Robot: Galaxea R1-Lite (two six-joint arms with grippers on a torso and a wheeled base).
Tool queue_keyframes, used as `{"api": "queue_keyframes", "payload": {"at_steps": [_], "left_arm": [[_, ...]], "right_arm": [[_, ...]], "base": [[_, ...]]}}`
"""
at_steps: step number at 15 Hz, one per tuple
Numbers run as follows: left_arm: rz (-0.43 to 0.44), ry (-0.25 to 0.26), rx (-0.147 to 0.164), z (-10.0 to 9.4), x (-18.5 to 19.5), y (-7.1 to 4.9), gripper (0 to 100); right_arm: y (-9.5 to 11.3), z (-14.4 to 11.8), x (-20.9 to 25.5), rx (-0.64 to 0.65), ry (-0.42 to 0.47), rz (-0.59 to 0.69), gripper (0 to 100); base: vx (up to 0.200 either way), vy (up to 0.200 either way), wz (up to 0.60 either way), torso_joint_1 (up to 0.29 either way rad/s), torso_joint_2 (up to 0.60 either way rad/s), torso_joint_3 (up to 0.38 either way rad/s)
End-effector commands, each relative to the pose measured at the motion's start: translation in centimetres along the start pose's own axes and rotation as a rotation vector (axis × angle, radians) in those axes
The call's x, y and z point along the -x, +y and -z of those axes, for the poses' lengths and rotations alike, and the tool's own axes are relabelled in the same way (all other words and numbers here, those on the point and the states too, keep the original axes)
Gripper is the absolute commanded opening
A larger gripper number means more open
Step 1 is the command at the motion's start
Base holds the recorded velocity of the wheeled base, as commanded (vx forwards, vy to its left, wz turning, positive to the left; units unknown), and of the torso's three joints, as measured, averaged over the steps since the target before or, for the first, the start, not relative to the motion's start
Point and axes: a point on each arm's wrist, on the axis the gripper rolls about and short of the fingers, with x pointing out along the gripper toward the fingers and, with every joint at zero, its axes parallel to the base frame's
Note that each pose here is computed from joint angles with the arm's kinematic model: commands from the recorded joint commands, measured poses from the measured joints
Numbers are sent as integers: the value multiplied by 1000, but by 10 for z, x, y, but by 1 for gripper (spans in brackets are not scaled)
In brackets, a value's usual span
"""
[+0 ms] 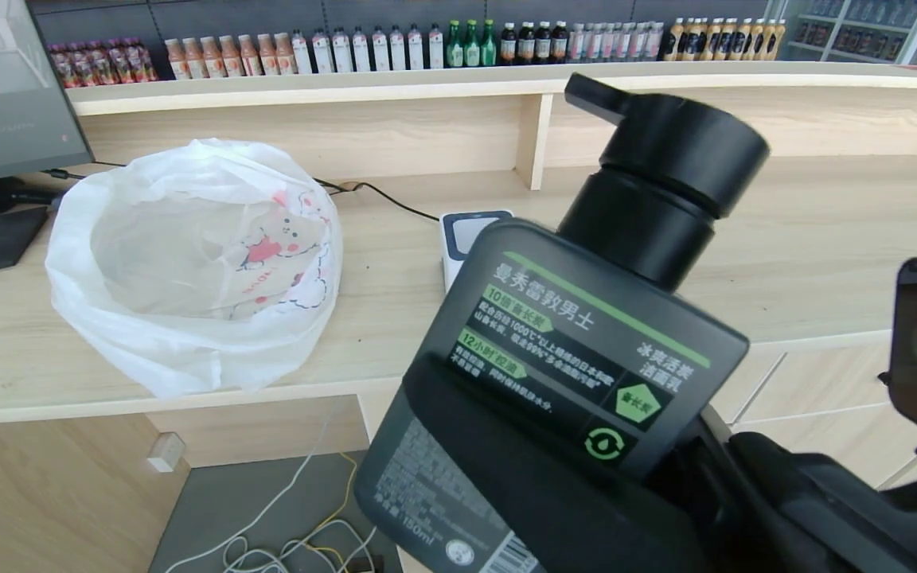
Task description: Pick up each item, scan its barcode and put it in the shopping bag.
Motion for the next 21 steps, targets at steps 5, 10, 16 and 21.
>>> {"api": "queue_keyframes", "payload": {"at_steps": [5,10,16,21], "left_arm": [[0,-1,0,0,0,0,100],[0,-1,0,0,0,0,100],[0,-1,0,0,0,0,100],[0,-1,-1,0,0,0,100]], "right_arm": [[-4,12,3,82,53,14,0],[-12,15,2,275,63,42,0],[-64,-16,-2,596,-7,271,0],[-91,-25,8,665,6,376,0]], "base": [[0,0,0,0,0,0],[0,0,0,0,0,0],[0,0,0,0,0,0],[0,0,0,0,0,0]]}}
